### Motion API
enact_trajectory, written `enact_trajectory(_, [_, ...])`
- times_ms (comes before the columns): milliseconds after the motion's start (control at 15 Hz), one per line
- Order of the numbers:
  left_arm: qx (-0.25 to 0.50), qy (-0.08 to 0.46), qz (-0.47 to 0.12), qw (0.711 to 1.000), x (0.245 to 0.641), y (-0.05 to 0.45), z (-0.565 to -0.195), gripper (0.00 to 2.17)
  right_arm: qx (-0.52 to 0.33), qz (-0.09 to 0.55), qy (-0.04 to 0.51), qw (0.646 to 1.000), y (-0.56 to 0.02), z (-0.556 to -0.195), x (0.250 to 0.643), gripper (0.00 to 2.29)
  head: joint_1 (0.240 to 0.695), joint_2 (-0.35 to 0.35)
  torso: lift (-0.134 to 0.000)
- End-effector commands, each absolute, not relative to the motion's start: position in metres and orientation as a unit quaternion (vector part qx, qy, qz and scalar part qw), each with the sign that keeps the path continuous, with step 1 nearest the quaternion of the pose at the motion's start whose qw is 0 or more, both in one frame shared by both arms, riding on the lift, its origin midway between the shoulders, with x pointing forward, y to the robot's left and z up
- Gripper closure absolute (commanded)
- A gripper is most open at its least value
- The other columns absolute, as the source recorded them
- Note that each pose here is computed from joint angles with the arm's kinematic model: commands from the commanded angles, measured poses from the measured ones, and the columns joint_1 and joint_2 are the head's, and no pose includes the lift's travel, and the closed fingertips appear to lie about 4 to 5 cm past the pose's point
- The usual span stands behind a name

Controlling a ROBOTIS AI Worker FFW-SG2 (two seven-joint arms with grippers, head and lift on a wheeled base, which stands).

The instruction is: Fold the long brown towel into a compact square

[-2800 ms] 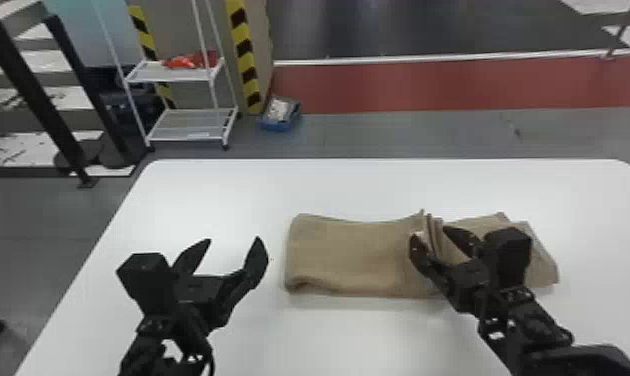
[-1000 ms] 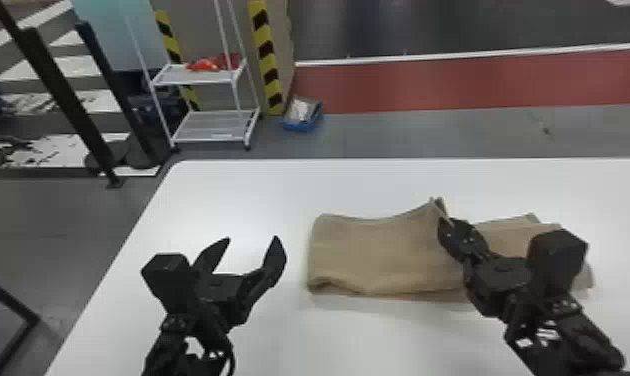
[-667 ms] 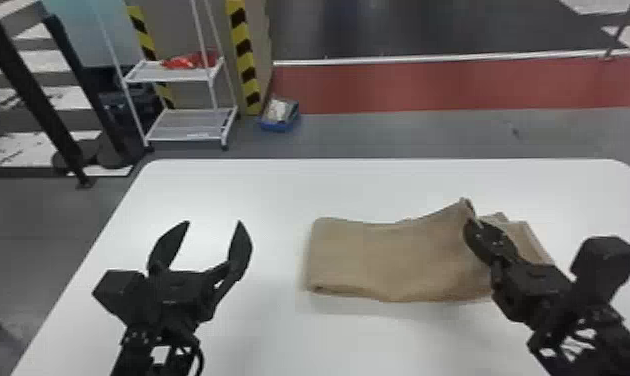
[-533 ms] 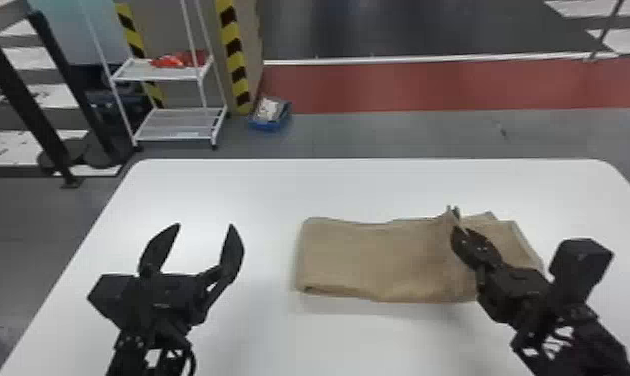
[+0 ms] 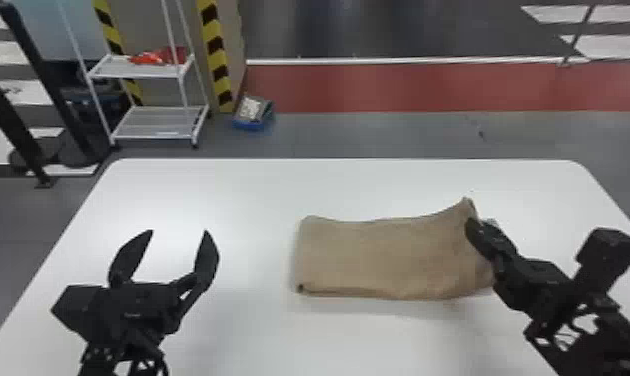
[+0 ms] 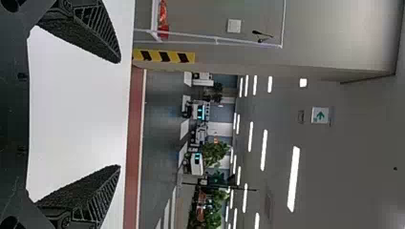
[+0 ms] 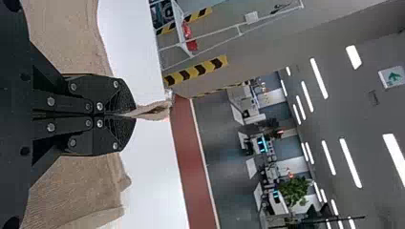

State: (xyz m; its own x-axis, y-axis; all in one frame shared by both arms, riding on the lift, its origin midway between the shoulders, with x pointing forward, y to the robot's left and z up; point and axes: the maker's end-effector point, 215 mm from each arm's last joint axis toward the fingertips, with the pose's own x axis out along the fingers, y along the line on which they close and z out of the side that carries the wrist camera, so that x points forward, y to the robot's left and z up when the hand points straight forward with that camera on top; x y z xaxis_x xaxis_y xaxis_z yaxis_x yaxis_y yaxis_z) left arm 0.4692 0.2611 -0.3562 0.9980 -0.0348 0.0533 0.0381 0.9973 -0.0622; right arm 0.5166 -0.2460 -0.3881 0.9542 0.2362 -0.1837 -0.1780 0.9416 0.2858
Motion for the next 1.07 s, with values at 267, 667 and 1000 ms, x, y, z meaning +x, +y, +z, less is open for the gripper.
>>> enact_trajectory(267, [-0.031,-0.024,-0.015,0.999,0.467,0.265,-0.357,0.09,0.185,0.096,0.119,0.971,-0.277,-0.366,0.538,1.66,0.695,0.007,-0.119])
enact_trajectory(667, [-0.034,-0.023,-0.025,0.999,0.469,0.256,-0.359,0.09,0.196,0.070,0.174,0.962,-0.304,-0.427,0.549,0.00,0.695,-0.037,-0.119])
enact_trajectory(1000, [-0.033,-0.019,-0.028,0.999,0.470,0.254,-0.363,0.09,0.206,0.046,0.198,0.957,-0.347,-0.435,0.533,0.06,0.695,-0.069,-0.119])
